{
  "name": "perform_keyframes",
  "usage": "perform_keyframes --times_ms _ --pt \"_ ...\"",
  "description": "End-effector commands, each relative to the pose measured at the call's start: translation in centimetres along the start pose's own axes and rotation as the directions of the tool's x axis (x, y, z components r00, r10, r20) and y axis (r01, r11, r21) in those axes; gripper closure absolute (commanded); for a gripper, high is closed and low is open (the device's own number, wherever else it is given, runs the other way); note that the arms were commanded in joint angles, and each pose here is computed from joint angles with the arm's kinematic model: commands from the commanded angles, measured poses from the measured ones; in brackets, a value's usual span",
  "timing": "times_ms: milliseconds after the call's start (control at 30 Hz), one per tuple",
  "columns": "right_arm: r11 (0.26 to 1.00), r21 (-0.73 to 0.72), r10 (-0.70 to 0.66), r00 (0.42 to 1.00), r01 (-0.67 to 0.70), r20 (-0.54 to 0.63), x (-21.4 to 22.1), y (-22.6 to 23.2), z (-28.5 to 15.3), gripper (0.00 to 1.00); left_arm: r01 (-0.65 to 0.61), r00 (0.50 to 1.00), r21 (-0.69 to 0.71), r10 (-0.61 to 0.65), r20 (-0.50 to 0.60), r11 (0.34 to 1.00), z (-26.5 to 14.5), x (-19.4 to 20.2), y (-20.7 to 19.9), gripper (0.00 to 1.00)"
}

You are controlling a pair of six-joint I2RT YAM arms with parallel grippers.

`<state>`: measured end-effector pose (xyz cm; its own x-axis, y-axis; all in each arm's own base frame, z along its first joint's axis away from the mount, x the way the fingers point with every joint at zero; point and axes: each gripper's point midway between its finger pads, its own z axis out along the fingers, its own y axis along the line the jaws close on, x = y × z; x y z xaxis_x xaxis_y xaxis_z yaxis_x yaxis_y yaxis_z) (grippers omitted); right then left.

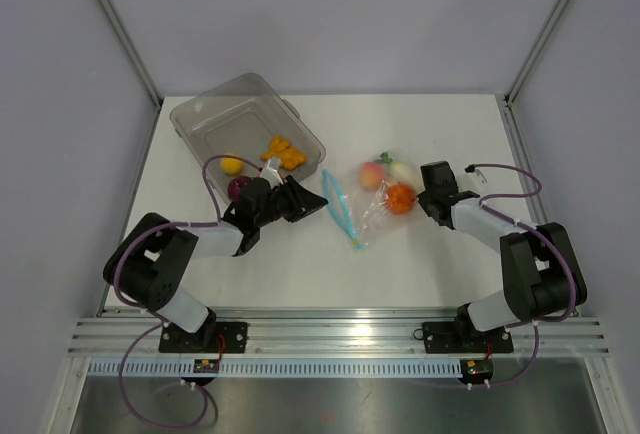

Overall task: Open the zip-top bag and remove the fake food
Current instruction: Pick up the fake fruit from the zipper food storage bag.

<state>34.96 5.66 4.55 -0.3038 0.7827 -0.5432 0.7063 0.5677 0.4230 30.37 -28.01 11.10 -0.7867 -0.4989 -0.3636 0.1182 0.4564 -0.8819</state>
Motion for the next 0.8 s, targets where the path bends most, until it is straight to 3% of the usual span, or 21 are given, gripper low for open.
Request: perform_keyframes --times_ms 0,300,767 --pt "0.999 -0.026 0.033 0.998 -0.031 0.047 -1.4 1.1 -0.6 1.0 -0.029 0.998 0.033 0.026 0.062 0.999 0.9 -0.9 -0.9 0.65" --pt "0.999 -0.032 0.034 0.998 -0.032 0.047 -1.4 1.2 -0.7 1.0 -0.08 0.997 -0.052 0.08 -0.002 0.995 3.3 0.7 0.2 0.67" --pt "0.998 -0.048 0.031 0.999 -0.029 0.041 -1.3 1.4 -0.7 1.0 -0.089 0.995 -0.049 0.087 -0.051 0.995 6.4 2.3 0.5 0.66"
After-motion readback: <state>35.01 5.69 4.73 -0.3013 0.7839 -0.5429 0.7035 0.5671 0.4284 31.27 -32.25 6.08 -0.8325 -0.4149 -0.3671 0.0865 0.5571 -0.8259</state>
